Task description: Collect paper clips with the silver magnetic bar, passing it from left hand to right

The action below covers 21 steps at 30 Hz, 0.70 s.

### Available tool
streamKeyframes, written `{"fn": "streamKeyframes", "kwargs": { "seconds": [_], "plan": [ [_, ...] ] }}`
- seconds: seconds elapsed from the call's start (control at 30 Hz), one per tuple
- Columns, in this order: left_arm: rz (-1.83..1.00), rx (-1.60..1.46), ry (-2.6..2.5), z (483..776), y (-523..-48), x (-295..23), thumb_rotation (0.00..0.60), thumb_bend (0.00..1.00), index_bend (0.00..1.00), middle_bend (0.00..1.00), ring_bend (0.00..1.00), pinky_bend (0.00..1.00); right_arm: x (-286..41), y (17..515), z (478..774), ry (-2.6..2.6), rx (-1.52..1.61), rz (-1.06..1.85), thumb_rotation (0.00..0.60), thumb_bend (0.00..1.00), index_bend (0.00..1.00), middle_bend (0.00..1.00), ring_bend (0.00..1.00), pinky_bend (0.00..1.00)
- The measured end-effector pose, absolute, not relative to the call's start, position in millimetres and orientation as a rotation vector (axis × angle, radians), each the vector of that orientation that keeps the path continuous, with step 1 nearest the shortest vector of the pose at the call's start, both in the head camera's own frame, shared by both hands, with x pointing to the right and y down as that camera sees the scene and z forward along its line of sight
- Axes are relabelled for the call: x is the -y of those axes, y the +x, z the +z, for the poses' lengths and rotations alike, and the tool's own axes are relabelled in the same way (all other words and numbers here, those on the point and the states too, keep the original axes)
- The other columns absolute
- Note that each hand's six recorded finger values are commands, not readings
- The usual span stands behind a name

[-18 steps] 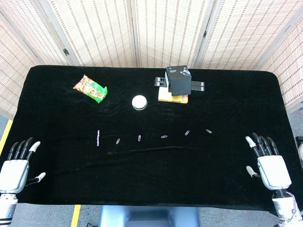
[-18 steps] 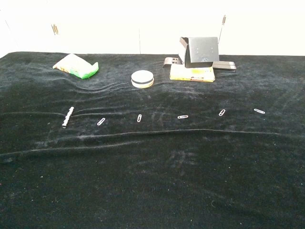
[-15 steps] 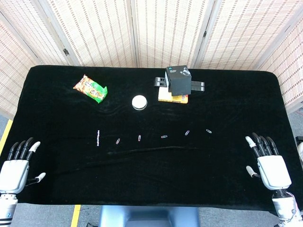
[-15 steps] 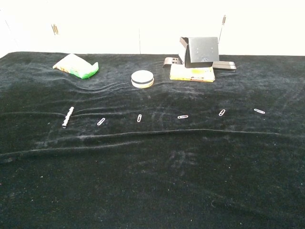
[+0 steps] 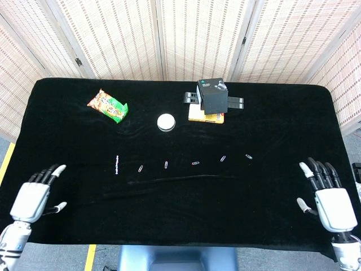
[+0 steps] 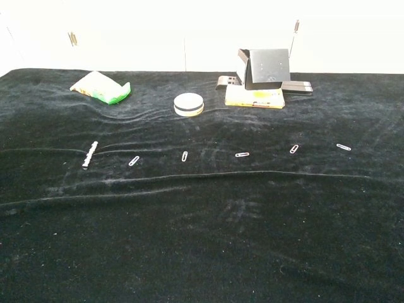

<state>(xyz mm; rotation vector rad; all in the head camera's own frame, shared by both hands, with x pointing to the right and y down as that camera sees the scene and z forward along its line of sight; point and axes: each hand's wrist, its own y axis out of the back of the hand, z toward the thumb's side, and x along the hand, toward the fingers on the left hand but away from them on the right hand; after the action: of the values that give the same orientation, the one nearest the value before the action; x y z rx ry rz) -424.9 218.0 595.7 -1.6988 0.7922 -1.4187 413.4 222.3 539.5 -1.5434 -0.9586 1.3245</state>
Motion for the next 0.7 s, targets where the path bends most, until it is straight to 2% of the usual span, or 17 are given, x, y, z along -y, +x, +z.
{"fn": "streamKeyframes", "kwargs": {
  "seconds": [0.1,0.23,0.5,0.7],
  "plan": [
    [-1.381,-0.715,-1.780,607.7,-409.5,-202.7,0.600,0.41,0.17,0.75,0.81,0.84,-219.7,417.1,532.4,-1.522,0.987,1.299,0.600,0.26,0.00,0.00,0.00,0.00],
    [-1.339,-0.613,-1.841,623.3,-387.2,-178.8,0.600,0.44,0.19,0.85,0.90,0.91,-219.8,418.4,527.6,-1.517,1.004,1.277,0.600,0.26,0.00,0.00,0.00,0.00],
    [-1.292,-0.434,-1.854,658.6,-347.9,-142.5,0.600,0.54,0.23,0.87,0.93,0.92,-215.6,425.6,521.1,-1.514,1.059,1.250,0.600,0.26,0.00,0.00,0.00,0.00],
    [-1.298,-0.284,-1.794,689.1,-333.5,-128.8,0.600,0.54,0.23,0.88,0.93,0.92,-209.9,434.7,517.2,-1.498,1.105,1.253,0.600,0.26,0.00,0.00,0.00,0.00]
  ]
}}
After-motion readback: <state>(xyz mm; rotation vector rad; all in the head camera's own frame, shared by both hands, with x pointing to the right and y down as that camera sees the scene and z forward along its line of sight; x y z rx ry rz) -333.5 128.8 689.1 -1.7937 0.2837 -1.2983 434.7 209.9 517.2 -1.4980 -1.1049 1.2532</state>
